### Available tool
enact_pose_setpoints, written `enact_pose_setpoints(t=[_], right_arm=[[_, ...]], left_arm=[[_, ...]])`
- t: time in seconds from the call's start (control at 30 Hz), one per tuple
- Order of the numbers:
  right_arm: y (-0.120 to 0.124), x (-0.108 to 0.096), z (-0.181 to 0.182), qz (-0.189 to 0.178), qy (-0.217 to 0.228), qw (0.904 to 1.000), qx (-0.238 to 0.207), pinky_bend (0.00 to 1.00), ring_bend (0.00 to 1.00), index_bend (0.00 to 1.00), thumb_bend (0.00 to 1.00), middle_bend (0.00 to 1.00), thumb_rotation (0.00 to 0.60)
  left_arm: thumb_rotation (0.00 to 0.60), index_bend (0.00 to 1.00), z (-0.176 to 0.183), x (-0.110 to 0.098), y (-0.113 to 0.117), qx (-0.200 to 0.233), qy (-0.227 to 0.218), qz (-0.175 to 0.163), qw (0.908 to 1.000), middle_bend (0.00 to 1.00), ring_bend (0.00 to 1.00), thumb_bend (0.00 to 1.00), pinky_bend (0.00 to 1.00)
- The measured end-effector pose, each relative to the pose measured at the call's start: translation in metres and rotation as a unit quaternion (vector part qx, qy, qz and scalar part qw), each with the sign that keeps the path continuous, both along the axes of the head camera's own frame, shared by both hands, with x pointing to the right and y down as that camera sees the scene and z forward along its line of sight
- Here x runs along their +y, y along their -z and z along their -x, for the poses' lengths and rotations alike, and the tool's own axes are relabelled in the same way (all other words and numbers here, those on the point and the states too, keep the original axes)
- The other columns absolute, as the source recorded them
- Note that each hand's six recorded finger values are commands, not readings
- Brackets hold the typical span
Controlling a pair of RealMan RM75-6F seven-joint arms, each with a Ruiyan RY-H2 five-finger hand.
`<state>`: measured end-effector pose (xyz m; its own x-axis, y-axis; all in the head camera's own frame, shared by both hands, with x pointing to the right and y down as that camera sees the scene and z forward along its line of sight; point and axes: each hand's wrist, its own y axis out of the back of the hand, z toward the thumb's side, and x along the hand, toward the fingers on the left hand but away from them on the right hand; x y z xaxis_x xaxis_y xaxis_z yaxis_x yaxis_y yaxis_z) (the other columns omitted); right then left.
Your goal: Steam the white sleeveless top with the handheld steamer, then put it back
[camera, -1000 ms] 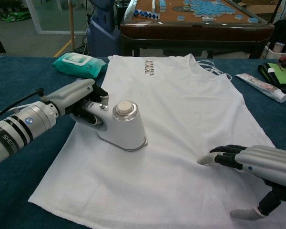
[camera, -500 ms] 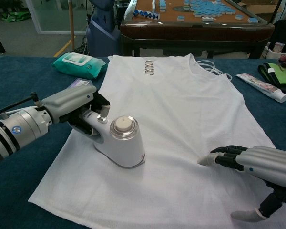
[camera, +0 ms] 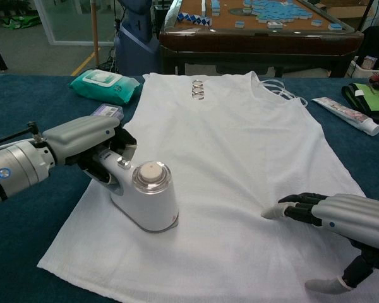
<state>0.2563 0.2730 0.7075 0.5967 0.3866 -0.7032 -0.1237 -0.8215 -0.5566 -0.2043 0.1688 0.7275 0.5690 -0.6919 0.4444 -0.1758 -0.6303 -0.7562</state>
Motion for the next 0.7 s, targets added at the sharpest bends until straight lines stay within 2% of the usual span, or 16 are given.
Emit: enact_pose_setpoints(t=[0.3,0.7], right_arm=[[0.0,-0.001,-0.003,0.0,-0.004,1.0,0.004,0.02,0.0,0.04,0.24,0.13,0.46],[0.001,-0.003,-0.006,-0.001,-0.008,1.0,0.005,0.02,0.0,0.04,0.24,0.13,0.46]], left_arm=[[0.6,0.87,0.0,-0.017,-0.014,-0.011,0.015,-0.013,0.9997,0.77,0.66,0.25,0.62],[0.6,0.87,0.011,-0.051,-0.032,-0.056,0.024,-0.049,0.997,0.77,0.66,0.25,0.62]])
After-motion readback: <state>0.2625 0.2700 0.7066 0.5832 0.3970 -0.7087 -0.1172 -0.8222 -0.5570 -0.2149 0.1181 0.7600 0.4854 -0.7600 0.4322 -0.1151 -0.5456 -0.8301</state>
